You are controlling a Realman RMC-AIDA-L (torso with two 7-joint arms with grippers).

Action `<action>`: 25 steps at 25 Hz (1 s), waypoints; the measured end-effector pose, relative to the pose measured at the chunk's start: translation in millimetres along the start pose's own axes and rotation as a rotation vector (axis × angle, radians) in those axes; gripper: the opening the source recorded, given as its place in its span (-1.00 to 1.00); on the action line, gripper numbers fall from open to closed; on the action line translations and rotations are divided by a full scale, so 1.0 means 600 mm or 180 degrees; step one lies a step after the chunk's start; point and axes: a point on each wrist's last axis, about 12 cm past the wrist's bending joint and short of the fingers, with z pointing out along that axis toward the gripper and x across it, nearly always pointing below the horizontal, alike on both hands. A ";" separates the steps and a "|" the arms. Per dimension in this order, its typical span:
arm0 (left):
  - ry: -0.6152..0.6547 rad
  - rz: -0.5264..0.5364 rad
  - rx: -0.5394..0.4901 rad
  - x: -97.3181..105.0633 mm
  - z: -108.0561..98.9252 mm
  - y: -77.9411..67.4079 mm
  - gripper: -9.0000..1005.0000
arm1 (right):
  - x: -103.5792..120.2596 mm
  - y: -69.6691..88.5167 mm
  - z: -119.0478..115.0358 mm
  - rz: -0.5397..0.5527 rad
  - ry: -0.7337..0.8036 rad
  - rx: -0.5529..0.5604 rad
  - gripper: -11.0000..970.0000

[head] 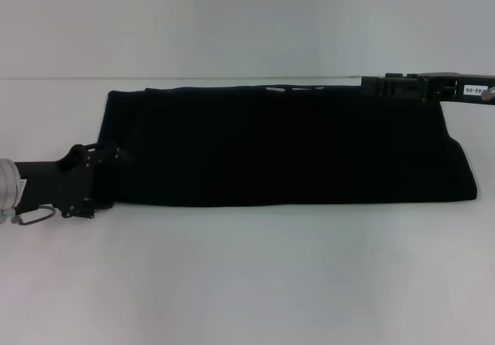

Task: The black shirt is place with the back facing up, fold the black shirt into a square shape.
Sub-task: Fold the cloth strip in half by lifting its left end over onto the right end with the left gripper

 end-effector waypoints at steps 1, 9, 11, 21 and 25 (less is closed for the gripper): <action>-0.0009 0.0012 -0.0008 -0.001 0.000 -0.001 0.86 | 0.000 0.000 0.000 0.0003 0.0000 0.0000 0.73; -0.0024 0.0052 -0.0034 -0.004 -0.001 -0.003 0.85 | -0.002 0.001 0.001 0.0005 -0.0006 -0.0005 0.73; -0.0023 0.0061 -0.0047 -0.004 -0.001 -0.002 0.85 | -0.003 0.001 0.001 0.0008 -0.0023 -0.0010 0.73; -0.0114 0.0111 -0.0072 -0.010 -0.002 -0.001 0.85 | -0.003 0.001 -0.002 0.0015 -0.0056 -0.0034 0.72; -0.0135 0.0145 -0.0061 -0.012 -0.002 -0.003 0.85 | -0.002 0.001 -0.003 0.0016 -0.0053 -0.0033 0.73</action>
